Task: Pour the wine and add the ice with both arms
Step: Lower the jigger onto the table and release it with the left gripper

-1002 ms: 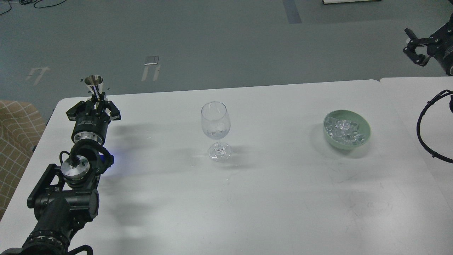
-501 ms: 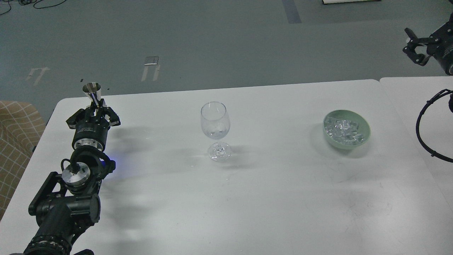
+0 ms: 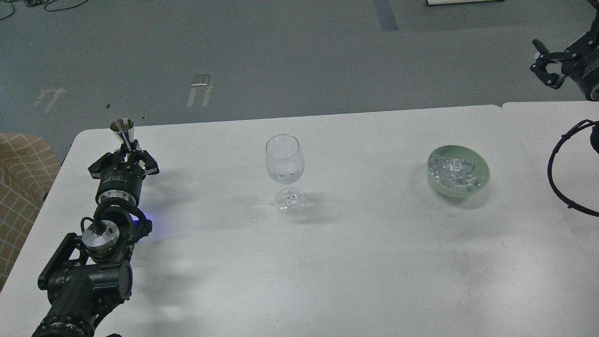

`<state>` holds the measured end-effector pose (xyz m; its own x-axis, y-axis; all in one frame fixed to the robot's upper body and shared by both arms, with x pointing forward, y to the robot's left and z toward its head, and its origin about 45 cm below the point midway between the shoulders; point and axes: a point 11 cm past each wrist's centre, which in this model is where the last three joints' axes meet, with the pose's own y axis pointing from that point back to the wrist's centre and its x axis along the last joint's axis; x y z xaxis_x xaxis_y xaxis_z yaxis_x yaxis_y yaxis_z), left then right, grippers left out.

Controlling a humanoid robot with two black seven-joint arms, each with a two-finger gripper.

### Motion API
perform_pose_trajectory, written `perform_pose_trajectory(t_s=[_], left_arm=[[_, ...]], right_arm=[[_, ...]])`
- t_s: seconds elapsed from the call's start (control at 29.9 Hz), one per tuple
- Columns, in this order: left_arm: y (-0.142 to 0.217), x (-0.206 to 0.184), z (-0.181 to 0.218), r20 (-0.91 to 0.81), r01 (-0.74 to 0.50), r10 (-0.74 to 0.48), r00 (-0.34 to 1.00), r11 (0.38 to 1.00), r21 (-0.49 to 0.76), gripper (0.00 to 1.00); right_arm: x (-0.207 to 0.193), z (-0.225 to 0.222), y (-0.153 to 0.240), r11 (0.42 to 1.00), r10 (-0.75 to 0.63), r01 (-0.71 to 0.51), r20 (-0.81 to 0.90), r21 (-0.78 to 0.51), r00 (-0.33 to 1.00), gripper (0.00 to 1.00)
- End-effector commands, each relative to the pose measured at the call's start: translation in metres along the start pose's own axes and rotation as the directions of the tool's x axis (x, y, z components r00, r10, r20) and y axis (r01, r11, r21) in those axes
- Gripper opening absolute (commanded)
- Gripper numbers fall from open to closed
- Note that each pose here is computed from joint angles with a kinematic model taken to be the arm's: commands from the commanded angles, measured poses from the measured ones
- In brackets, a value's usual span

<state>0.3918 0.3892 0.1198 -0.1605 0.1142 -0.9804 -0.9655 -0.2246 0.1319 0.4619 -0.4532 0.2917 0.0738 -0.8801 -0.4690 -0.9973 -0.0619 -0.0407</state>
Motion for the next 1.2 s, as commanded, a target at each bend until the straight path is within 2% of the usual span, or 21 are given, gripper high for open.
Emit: perform_pose_trajectory(t_s=[0.0, 0.13, 0.17, 0.23, 0.8, 0.87, 0.94, 0.97, 1.17], left_arm=[[0.0002, -0.0004, -0.0001, -0.001, 0.006, -0.006, 1.000, 1.000, -0.007, 0.14], [0.0002, -0.0003, 0.0001, 0.000, 0.006, -0.006, 1.000, 1.000, -0.011, 0.26], [0.0002, 0.0000, 0.0004, -0.001, 0.003, -0.003, 1.000, 1.000, -0.012, 0.36], [0.0001, -0.0005, 0.0005, -0.001, 0.005, -0.005, 1.000, 1.000, -0.013, 0.47], [0.0032, 0.0023, 0.0022, -0.003, 0.004, -0.004, 1.000, 1.000, -0.015, 0.50], [0.0031, 0.0025, 0.0022, -0.002, -0.001, 0.001, 1.000, 1.000, -0.016, 0.53], [0.0024, 0.0014, 0.0021, 0.001, -0.002, 0.002, 1.000, 1.000, -0.015, 0.68], [0.0023, 0.0013, 0.0030, 0.002, -0.004, 0.004, 1.000, 1.000, -0.017, 0.71], [0.0017, 0.0012, 0.0050, 0.004, -0.010, 0.010, 1.000, 1.000, -0.023, 0.79]], right_arm=[[-0.0001, 0.0007, 0.0008, 1.000, -0.002, 0.002, 0.000, -0.001, 1.000, 1.00], [-0.0010, 0.0000, 0.0003, 1.000, -0.004, 0.004, 0.000, 0.001, 1.000, 1.00], [-0.0015, -0.0001, 0.0001, 1.000, -0.006, 0.006, 0.000, 0.001, 1.000, 1.00], [-0.0025, -0.0008, -0.0004, 1.000, -0.008, 0.008, 0.000, 0.002, 1.000, 1.00], [-0.0048, -0.0039, -0.0022, 1.000, -0.013, 0.013, 0.000, 0.009, 1.000, 1.00], [-0.0043, -0.0037, -0.0020, 1.000, -0.012, 0.012, 0.000, 0.009, 1.000, 1.00], [-0.0034, -0.0019, -0.0011, 1.000, -0.010, 0.010, -0.001, 0.005, 1.000, 1.00], [-0.0034, -0.0022, -0.0011, 1.000, -0.010, 0.010, 0.000, 0.006, 1.000, 1.00], [-0.0024, -0.0008, -0.0001, 1.000, -0.008, 0.008, 0.000, 0.003, 1.000, 1.00]])
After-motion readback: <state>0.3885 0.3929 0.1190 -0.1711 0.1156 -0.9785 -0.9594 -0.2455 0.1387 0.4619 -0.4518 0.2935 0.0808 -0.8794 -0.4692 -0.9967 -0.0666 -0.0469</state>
